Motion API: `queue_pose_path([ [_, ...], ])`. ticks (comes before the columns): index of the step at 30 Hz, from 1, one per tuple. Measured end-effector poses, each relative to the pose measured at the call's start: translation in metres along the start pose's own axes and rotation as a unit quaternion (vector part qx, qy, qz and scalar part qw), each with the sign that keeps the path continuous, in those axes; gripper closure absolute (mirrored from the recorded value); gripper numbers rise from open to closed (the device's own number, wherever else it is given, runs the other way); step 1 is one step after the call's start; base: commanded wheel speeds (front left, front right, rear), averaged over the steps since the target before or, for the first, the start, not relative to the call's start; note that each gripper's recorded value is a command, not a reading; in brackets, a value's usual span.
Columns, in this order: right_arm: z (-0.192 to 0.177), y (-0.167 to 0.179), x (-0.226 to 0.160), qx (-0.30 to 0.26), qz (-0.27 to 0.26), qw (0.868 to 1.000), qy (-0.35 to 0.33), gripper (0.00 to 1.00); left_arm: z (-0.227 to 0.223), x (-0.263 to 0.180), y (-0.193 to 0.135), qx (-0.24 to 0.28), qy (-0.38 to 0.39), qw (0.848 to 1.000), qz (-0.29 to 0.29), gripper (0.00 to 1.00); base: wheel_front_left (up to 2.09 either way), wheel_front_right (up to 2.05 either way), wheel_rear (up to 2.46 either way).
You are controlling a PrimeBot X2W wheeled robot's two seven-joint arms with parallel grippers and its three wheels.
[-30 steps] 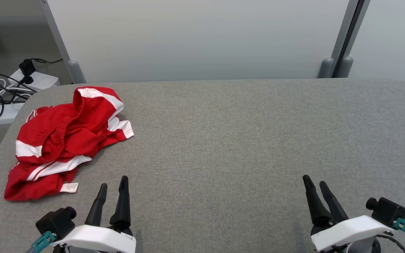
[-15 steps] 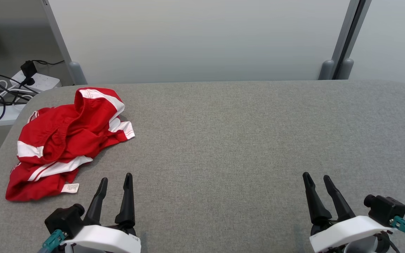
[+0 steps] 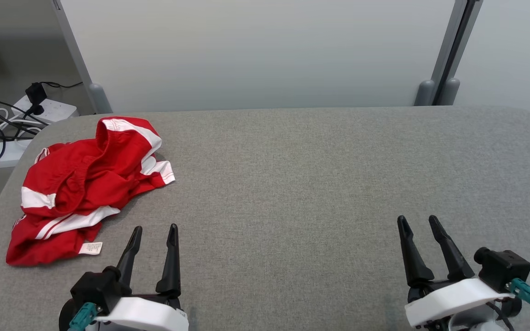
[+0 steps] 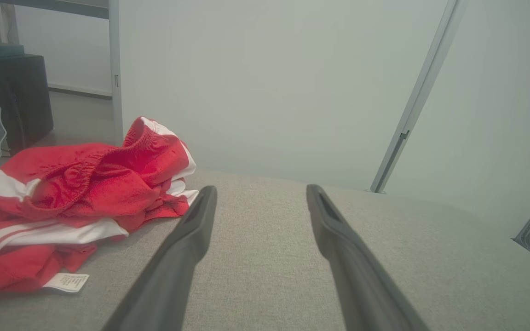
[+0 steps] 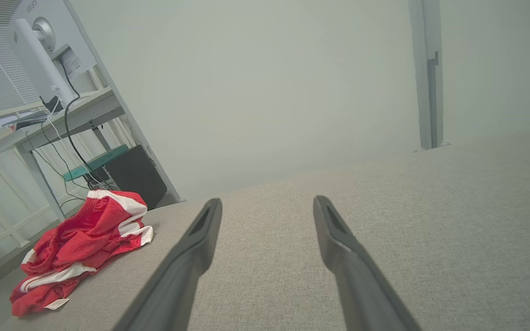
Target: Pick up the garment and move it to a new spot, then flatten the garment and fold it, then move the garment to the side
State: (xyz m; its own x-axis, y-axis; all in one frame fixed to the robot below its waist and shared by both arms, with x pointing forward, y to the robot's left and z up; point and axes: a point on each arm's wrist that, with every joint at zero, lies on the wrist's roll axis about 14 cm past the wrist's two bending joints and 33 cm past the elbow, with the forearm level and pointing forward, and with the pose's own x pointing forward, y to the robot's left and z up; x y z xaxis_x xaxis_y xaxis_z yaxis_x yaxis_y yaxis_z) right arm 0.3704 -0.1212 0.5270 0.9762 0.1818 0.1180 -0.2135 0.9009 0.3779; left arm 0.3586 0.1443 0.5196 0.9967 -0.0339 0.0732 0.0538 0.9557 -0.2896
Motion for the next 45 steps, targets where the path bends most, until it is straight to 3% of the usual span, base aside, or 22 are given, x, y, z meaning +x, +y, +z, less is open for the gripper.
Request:
queue_pose_path([
  [18, 0.005, 0.011, 0.000, -0.106, 0.029, 0.994, -0.016, 0.00, 0.012, 0.002, -0.016, 0.101, -0.040, 0.994, -0.030, 0.00, 0.00, 0.00, 0.00],
  [32, 0.007, 0.006, 0.002, -0.110, 0.023, 0.993, -0.019, 0.00, 0.016, 0.005, -0.014, 0.104, -0.045, 0.993, -0.025, 0.00, 0.00, 0.00, 0.00],
  [45, -0.012, 0.051, 0.020, -0.104, 0.097, 0.990, 0.000, 0.00, 0.032, -0.016, 0.030, 0.118, -0.061, 0.990, 0.047, 0.00, 0.00, 0.00, 0.00],
])
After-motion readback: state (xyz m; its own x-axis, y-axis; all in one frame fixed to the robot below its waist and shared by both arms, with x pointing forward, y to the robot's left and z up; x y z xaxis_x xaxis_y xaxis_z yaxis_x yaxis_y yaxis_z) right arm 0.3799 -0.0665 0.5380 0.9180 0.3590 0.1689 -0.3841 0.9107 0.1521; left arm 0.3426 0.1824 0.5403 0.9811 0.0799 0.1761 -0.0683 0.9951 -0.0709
